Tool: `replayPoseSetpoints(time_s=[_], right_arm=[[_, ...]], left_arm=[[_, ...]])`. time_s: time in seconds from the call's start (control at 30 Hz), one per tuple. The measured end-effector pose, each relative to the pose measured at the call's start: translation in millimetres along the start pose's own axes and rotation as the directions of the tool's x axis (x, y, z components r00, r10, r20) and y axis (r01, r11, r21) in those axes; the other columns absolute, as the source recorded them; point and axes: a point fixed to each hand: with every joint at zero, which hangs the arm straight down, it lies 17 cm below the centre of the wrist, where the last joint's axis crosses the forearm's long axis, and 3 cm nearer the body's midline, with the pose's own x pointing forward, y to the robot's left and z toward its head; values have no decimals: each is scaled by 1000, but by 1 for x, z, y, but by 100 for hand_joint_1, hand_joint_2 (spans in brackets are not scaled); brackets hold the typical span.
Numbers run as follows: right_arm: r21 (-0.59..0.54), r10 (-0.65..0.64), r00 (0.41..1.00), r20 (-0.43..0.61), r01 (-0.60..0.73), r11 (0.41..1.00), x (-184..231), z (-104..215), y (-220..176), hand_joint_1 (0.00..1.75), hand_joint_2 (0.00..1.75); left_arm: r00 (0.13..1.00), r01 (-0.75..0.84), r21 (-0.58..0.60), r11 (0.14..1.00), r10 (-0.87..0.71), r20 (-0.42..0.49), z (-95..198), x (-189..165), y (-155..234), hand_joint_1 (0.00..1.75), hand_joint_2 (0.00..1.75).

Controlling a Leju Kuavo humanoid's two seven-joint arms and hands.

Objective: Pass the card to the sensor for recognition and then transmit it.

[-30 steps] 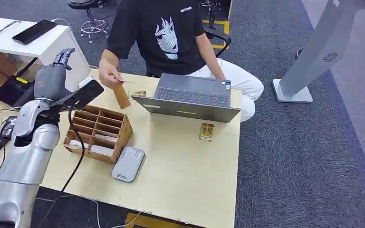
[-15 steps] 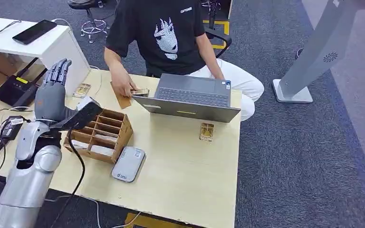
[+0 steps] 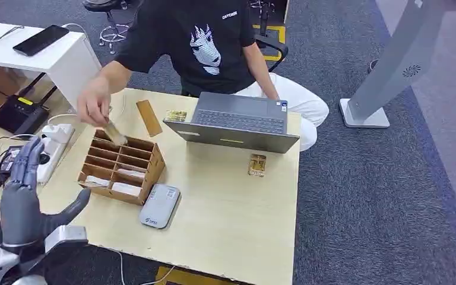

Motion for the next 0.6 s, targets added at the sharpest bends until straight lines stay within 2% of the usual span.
replayPoseSetpoints(time_s=[0.13, 0.33, 0.5, 0.6], right_arm=[[-2, -9, 1000, 3, 9, 1000, 2, 0, 0, 0, 175], [-5, -15, 1000, 4, 15, 1000, 2, 0, -1, 0, 175], [-16, -23, 1000, 11, 23, 1000, 3, -1, -3, 0, 175], [-21, -21, 1000, 13, 21, 1000, 3, 0, -3, 0, 175]], left_arm=[[1000, -10, 50, 999, 11, -13, 19, 9, 26, 0, 175], [999, -24, 98, 995, 26, -26, 26, 14, 45, 0, 175], [975, -199, 223, 954, 215, -49, 46, 9, 78, 0, 175], [944, -254, 358, 899, 312, -112, 63, -21, 111, 0, 175]])
